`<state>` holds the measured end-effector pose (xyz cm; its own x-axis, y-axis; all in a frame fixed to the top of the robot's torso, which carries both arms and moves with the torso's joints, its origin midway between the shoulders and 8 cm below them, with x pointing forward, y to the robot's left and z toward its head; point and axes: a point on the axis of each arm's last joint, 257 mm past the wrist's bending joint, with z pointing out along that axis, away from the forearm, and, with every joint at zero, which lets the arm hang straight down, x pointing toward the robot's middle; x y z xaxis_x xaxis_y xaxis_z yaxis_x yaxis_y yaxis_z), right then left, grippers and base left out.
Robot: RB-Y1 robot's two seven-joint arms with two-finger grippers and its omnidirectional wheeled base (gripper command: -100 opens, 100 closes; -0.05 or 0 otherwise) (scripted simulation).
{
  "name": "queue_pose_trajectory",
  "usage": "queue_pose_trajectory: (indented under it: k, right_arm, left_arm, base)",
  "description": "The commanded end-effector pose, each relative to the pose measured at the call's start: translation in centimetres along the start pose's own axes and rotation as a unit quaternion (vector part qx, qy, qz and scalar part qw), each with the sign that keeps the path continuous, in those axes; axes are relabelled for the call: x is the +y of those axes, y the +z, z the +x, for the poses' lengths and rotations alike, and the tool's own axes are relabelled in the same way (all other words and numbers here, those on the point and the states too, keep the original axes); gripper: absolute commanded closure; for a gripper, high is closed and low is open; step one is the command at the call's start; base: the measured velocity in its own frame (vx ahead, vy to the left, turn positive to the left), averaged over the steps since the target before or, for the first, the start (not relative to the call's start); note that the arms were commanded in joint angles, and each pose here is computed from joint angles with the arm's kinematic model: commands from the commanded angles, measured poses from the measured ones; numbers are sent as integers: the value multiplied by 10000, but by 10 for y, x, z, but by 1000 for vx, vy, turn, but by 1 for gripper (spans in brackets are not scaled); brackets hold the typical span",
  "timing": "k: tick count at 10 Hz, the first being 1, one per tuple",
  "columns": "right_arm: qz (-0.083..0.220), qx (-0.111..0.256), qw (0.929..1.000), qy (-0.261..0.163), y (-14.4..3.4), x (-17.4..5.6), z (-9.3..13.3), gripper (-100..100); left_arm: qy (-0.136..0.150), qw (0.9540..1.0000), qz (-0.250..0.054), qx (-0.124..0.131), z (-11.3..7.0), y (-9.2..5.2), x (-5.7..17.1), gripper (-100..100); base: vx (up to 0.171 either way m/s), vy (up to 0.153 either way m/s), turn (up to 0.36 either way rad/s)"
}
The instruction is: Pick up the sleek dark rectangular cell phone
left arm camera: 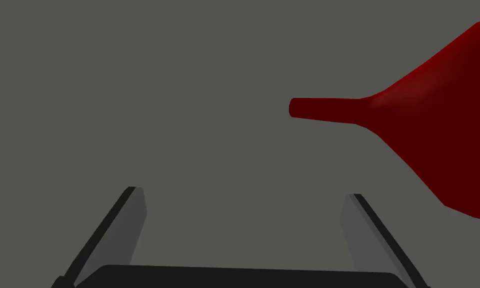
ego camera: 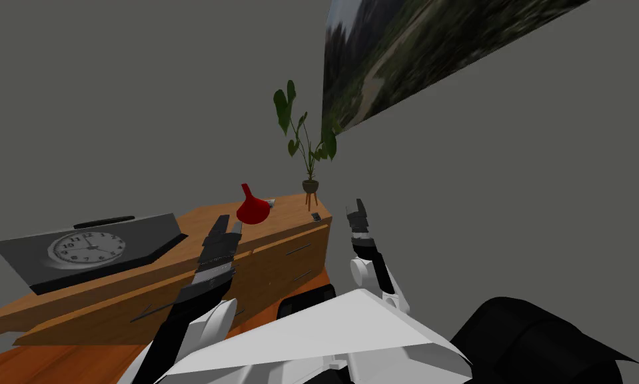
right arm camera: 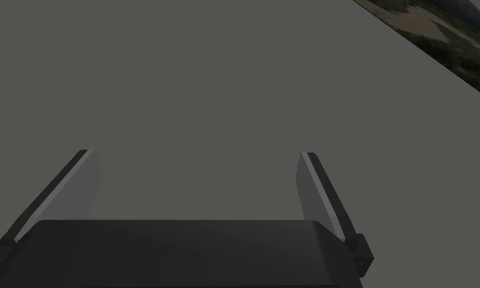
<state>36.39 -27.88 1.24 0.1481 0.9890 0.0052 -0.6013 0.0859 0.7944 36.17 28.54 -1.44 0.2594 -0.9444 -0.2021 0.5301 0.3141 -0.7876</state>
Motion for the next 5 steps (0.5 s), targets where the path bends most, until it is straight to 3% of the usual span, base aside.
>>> queue_pose_trajectory:
  k: [1,5]
  right_arm:
    - [168,134,9997,-85,-8,-13,0,-100]
    - [844,382,9950,-362,-44,-62,-12,-100]
  left_arm:
    - [0,10000,0,0,0,0,0,0]
    - [-2,10000,1,-1,0,0,0,0]
  base:
    - [-39,89,72]
    - [-102,152,72]
